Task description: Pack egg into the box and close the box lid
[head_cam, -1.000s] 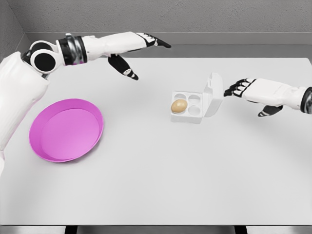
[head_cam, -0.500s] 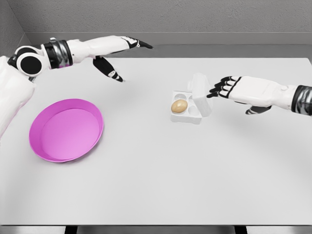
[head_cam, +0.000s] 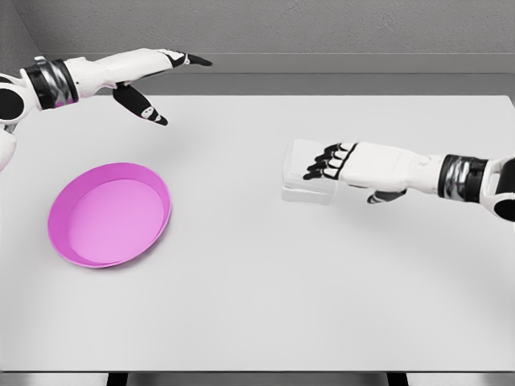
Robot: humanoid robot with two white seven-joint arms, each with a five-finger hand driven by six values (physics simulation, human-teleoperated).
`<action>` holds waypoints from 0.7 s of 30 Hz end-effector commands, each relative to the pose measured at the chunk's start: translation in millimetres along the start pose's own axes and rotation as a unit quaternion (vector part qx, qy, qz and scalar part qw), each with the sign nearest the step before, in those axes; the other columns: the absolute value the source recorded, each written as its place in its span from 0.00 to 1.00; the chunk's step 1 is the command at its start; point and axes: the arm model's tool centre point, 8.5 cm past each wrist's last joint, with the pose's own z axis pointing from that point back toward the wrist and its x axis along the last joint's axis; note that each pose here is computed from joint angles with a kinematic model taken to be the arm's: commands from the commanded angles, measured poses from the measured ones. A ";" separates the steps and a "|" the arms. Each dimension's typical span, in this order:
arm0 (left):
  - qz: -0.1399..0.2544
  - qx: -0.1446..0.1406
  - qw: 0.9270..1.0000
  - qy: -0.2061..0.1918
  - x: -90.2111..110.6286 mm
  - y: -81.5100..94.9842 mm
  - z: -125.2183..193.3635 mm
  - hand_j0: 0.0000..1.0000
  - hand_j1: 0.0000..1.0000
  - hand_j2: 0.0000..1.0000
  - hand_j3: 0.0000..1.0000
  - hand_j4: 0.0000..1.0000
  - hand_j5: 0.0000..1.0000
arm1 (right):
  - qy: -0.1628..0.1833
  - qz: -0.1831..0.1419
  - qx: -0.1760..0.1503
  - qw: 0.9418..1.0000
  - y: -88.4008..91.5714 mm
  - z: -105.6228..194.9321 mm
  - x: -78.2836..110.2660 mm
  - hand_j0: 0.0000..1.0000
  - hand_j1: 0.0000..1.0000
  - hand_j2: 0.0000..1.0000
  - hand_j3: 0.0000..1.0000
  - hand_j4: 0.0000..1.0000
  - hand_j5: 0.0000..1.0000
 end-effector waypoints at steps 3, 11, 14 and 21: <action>0.004 0.003 1.000 0.001 -0.7 0.9 1.1 1.00 1.00 1.00 1.00 1.00 1.00 | 0.005 -0.021 0.011 1.000 12.6 -5.1 -6.6 1.00 1.00 1.00 1.00 1.00 1.00; 0.004 0.003 1.000 0.001 -1.1 1.1 1.7 1.00 1.00 1.00 1.00 1.00 1.00 | 0.004 -0.027 -0.011 1.000 -1.9 -16.2 -13.3 1.00 1.00 1.00 1.00 1.00 1.00; 0.004 0.003 1.000 0.002 -1.5 0.9 1.9 1.00 1.00 1.00 1.00 1.00 1.00 | 0.019 -0.044 0.001 0.999 9.4 -14.7 -24.4 1.00 1.00 1.00 1.00 1.00 1.00; 0.006 0.002 1.000 0.003 -2.6 -1.8 2.2 1.00 1.00 1.00 1.00 1.00 1.00 | 0.030 -0.058 0.023 0.998 27.3 -17.2 -31.9 1.00 1.00 1.00 1.00 1.00 1.00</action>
